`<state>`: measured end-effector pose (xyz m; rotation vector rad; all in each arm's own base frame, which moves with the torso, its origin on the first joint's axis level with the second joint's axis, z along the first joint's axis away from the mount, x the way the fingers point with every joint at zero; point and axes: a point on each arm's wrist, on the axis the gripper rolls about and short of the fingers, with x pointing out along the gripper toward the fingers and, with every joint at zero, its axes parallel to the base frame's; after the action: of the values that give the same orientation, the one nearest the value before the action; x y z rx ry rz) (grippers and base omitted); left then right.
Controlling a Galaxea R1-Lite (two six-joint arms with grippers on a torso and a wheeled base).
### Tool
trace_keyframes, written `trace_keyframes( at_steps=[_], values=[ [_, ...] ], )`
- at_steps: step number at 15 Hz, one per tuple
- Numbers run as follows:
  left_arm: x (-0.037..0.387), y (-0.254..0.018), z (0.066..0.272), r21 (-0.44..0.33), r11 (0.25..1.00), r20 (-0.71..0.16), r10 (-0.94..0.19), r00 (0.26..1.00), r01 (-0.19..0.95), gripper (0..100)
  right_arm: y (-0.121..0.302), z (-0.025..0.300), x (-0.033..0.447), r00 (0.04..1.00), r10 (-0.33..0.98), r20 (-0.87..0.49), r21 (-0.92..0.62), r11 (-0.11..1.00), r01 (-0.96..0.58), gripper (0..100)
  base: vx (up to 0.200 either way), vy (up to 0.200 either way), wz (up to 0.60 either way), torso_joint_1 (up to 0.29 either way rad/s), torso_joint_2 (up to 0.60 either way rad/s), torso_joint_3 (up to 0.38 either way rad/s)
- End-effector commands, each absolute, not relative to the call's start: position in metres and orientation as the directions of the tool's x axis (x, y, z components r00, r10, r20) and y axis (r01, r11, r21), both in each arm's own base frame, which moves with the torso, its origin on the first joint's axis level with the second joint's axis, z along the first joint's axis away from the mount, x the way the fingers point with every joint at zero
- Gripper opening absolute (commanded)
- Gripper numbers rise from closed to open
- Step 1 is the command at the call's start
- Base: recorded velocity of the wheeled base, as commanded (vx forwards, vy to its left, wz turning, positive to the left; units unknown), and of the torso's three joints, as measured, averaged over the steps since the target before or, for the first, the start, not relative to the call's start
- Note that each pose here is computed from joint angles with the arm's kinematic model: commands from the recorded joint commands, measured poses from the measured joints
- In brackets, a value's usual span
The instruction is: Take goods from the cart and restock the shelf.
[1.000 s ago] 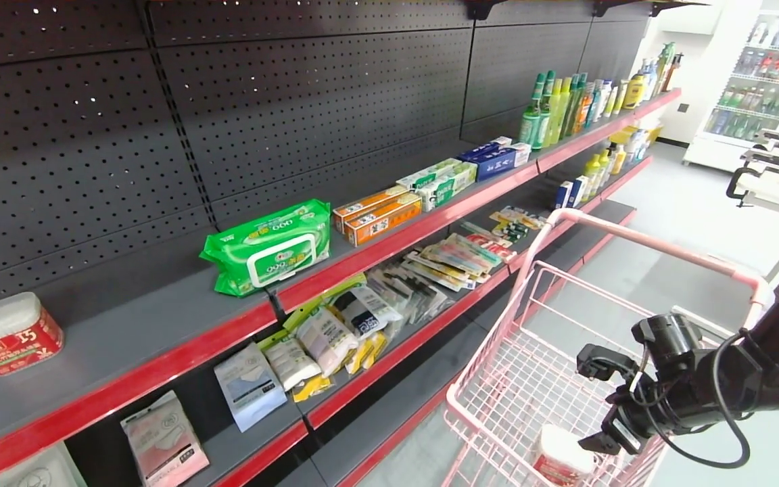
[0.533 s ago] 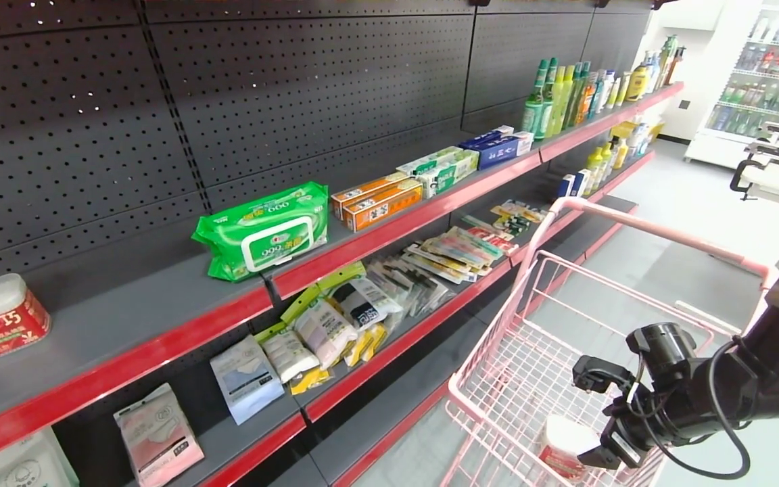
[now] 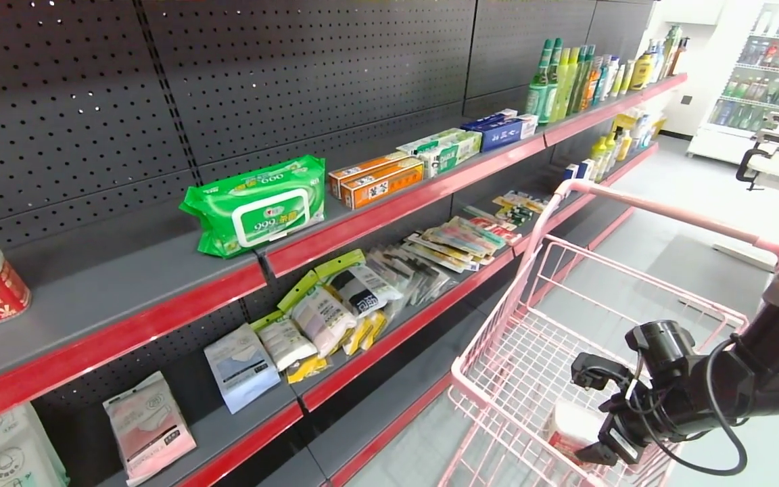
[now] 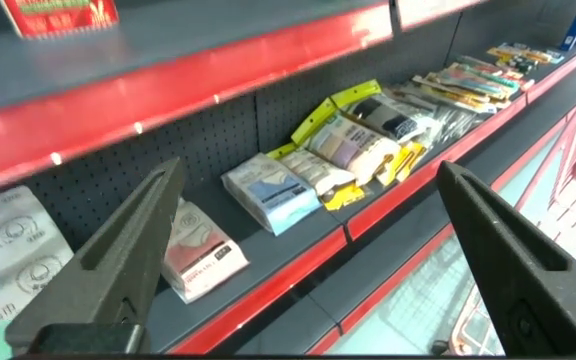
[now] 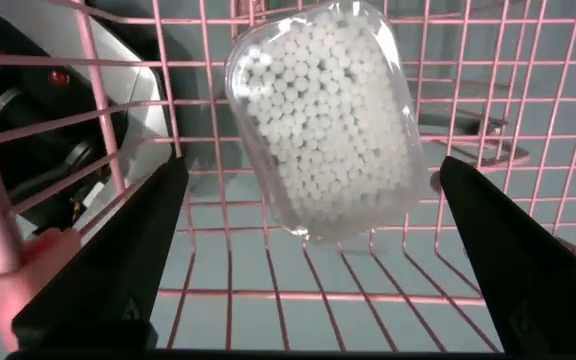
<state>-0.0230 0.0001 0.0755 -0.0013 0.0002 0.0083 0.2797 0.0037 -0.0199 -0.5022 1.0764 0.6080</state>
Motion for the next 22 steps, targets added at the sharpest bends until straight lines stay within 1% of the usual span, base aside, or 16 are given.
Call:
trace_keyframes(
  at_steps=[1,3,6,12,17,22],
  values=[
    [-0.023,0.000,0.076,-0.002,1.000,-0.002,0.009,1.000,-0.009,100,0.003,-0.017,0.285,0.360,0.227,-0.905,-0.091,0.723,-0.684,100,0.000,0.000,0.00,-0.222,0.52,0.290],
    [-0.023,0.000,0.076,-0.002,1.000,-0.002,0.009,1.000,-0.009,100,0.002,-0.017,0.290,0.375,0.227,-0.899,-0.113,0.707,-0.698,100,0.000,0.000,0.00,-0.178,0.43,0.242],
    [-0.023,0.000,0.076,-0.002,1.000,0.000,0.009,1.000,-0.009,100,0.000,-0.019,0.296,0.382,0.226,-0.896,-0.120,0.705,-0.699,100,0.000,0.000,0.00,-0.053,0.12,0.076],
    [-0.023,0.000,0.076,-0.002,1.000,-0.002,0.009,1.000,-0.009,100,0.001,-0.033,0.296,0.340,0.238,-0.910,-0.085,0.696,-0.713,100,0.000,0.000,0.00,0.000,0.00,0.000],
    [-0.023,0.000,0.076,-0.002,1.000,-0.002,0.009,1.000,-0.009,100,0.001,-0.040,0.309,0.347,0.241,-0.906,-0.092,0.690,-0.718,100,0.000,0.000,0.00,0.000,0.00,0.000],
    [-0.023,0.000,0.075,-0.002,1.000,-0.003,0.009,1.000,-0.009,100,0.001,-0.051,0.311,0.328,0.236,-0.915,-0.083,0.685,-0.724,100,0.000,0.000,0.00,0.000,0.00,0.000]
  ],
)
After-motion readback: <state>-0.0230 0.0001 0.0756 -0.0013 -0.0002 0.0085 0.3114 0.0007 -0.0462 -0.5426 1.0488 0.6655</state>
